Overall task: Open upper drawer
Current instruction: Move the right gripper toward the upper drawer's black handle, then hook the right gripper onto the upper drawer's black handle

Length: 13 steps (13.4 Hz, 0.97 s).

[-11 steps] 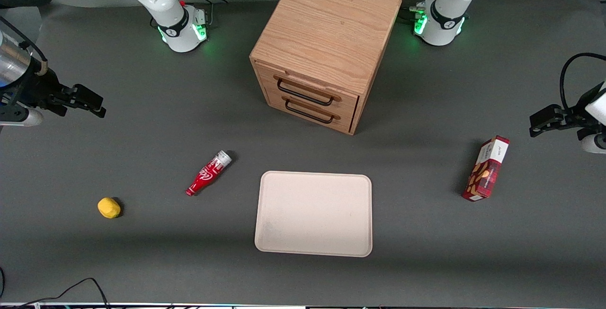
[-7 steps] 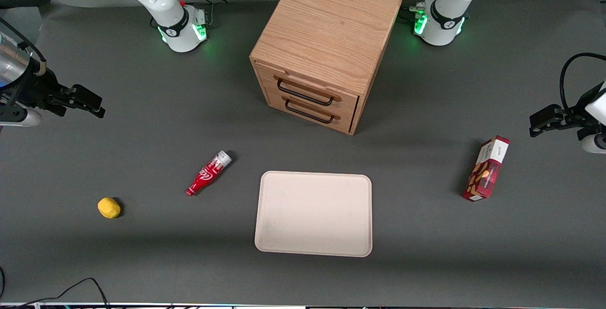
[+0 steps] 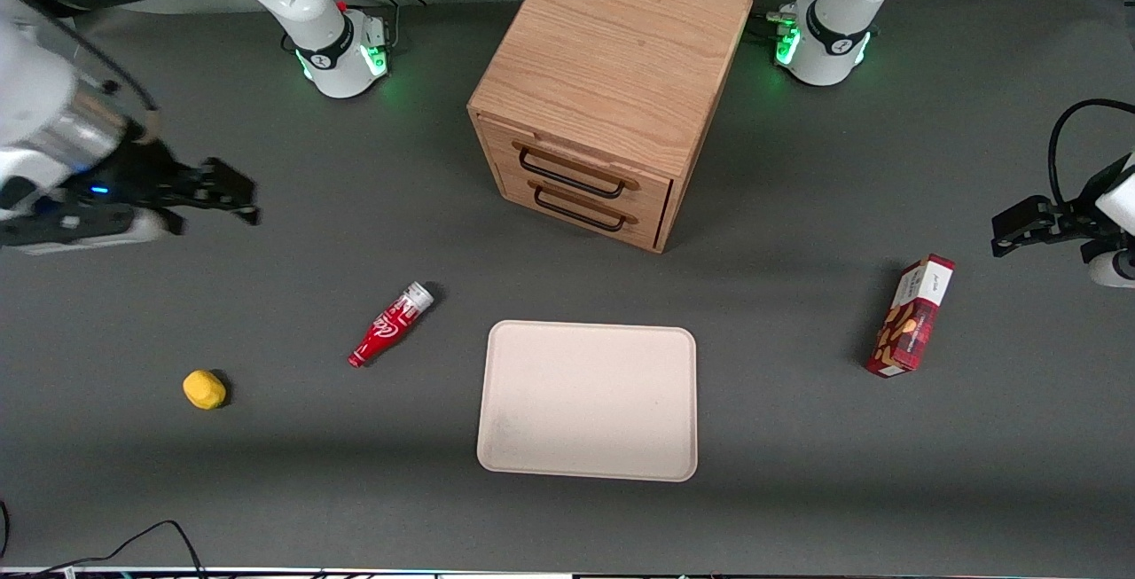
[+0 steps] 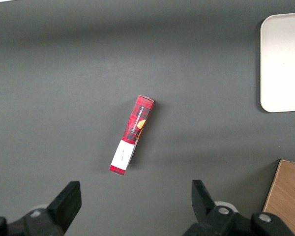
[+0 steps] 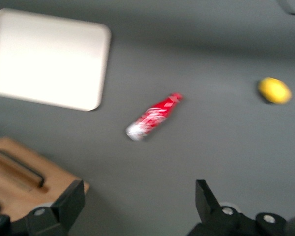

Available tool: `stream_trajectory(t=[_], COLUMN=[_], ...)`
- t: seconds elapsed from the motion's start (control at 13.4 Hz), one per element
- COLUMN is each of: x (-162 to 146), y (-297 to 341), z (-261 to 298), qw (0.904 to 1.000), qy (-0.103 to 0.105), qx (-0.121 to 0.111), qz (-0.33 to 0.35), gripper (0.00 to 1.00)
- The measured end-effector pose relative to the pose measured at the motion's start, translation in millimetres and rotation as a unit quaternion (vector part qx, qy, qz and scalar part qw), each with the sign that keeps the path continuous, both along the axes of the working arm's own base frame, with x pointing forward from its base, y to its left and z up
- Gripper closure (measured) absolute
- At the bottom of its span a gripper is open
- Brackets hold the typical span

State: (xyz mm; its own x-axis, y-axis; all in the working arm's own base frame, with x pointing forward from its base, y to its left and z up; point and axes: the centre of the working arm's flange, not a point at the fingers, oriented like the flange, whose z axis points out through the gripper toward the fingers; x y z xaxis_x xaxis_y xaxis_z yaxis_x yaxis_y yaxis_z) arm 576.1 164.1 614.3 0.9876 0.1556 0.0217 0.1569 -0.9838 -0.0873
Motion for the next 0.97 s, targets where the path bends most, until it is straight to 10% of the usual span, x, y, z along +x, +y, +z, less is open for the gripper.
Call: stream_trajectory(t=[0.45, 0.97], x=[-44, -48], y=[202, 274], z=[-52, -171], qw=[0.9726, 0.9015], qy=[-0.003, 0.055], qx=[0.009, 0.071], qz=[0.232, 0.423], gripper=[0.0, 0.0])
